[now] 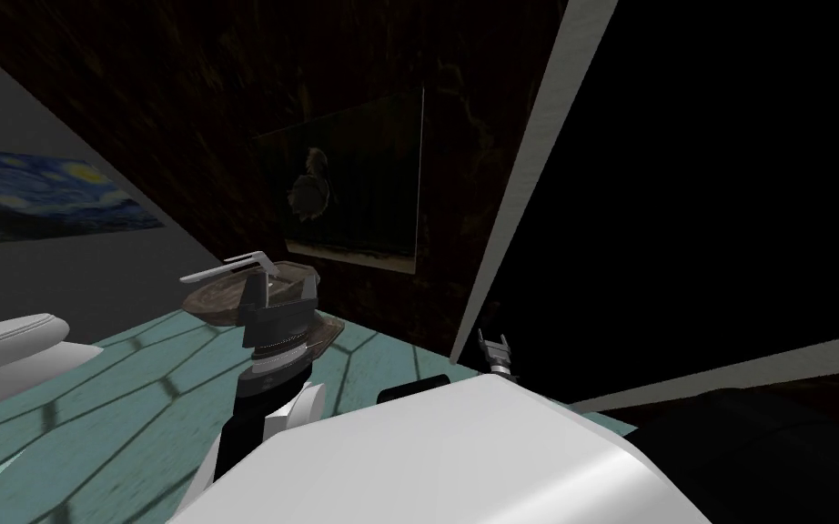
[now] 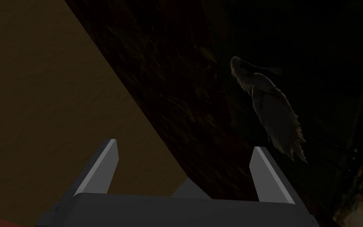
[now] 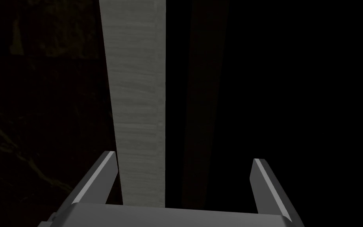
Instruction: Pull the door open
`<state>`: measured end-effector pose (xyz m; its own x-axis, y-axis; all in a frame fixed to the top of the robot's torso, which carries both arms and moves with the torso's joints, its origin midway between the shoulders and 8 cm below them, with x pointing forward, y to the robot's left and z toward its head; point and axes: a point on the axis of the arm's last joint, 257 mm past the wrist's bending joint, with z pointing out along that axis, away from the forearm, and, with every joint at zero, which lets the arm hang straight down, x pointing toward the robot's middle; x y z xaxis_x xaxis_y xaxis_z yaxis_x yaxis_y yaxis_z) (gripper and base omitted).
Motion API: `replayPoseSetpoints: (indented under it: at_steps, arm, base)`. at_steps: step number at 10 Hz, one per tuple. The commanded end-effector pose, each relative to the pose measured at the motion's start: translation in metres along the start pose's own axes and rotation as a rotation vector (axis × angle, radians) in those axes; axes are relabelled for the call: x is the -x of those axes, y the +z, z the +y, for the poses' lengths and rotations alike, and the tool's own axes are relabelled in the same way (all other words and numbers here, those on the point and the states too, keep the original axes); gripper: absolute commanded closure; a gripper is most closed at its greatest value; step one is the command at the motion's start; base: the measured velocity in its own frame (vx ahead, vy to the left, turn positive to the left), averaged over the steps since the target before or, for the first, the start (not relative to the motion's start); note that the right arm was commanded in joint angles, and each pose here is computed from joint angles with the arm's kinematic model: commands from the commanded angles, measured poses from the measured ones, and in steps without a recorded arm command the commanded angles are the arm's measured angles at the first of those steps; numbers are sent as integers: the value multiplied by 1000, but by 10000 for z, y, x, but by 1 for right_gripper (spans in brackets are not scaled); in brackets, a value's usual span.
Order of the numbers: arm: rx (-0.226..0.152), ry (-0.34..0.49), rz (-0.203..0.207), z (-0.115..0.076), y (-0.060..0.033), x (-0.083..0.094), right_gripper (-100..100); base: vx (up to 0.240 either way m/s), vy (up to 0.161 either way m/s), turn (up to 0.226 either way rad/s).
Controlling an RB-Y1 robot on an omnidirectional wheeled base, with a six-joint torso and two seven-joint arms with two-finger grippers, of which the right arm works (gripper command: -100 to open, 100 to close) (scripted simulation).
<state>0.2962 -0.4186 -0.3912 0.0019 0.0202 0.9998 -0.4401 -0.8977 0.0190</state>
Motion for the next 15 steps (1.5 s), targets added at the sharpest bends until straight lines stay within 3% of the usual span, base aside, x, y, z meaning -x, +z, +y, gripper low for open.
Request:
replayPoseSetpoints:
  at_steps: [1,5,6,7,12,15]
  arm:
    - [41,-1,-2,201,89,8,-100]
    - [140,4,-2,637,265,17,-100]
    - [122,4,-7,565,216,30,-100]
    - [122,4,-7,565,216,30,100]
    - [122,4,-7,565,216,30,100]
    - [85,6,-3,544,195,13,100]
  base:
    - [93,-31,237]
    - [54,-51,232]
    - [-2,-13,34]
    - [-6,8,-32]
    - [-1,-2,-7]
    - [-150,59,55]
